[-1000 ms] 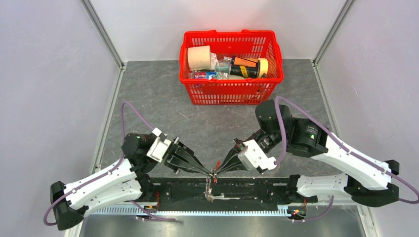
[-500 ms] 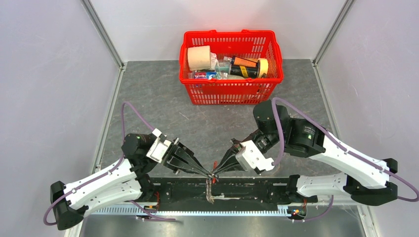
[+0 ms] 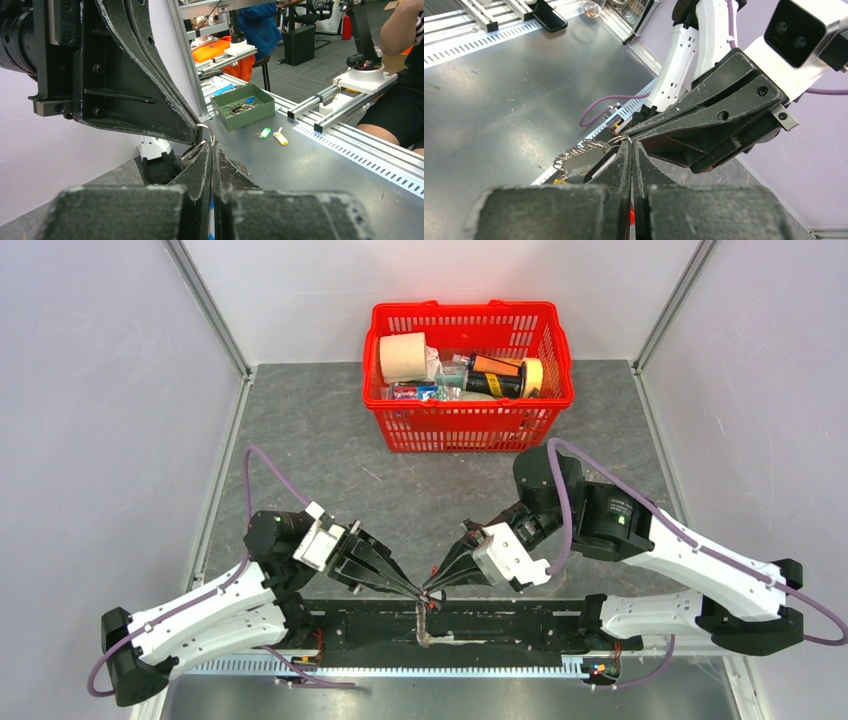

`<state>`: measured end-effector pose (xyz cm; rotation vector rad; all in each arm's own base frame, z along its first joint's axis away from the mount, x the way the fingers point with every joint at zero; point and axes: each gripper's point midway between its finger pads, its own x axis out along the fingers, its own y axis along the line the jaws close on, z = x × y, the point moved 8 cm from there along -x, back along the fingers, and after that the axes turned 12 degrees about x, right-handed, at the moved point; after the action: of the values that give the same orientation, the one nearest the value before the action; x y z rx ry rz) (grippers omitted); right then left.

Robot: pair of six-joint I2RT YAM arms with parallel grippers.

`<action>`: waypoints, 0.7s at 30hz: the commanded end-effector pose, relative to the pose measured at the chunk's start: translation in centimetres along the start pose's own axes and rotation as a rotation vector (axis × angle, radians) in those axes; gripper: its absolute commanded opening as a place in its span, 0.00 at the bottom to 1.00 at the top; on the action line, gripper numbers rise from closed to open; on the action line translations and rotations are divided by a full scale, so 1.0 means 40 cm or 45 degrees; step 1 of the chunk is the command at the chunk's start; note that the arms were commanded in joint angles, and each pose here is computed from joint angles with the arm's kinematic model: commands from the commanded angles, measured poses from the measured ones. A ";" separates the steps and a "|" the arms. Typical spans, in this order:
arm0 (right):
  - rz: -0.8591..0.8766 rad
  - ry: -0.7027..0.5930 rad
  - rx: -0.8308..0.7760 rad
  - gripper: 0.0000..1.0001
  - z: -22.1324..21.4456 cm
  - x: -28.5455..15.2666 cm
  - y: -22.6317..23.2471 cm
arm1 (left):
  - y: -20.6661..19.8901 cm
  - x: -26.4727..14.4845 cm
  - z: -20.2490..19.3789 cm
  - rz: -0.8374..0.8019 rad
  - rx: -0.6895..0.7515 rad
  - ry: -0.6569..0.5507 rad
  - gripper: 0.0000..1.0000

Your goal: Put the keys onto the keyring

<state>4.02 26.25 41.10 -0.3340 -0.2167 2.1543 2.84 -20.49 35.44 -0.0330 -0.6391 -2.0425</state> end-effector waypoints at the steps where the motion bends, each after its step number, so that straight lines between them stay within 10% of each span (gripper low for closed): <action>1: -0.086 -0.070 -0.104 0.00 0.038 0.002 -0.022 | 0.011 0.012 0.038 -0.004 0.034 -0.034 0.02; 21: -0.133 -0.106 -0.148 0.00 0.057 -0.008 -0.002 | 0.029 0.008 0.033 0.126 0.018 -0.008 0.20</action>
<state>3.69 26.20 41.82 -0.3128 -0.2928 2.0957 3.05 -20.64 35.85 -0.0574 -0.5969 -2.0035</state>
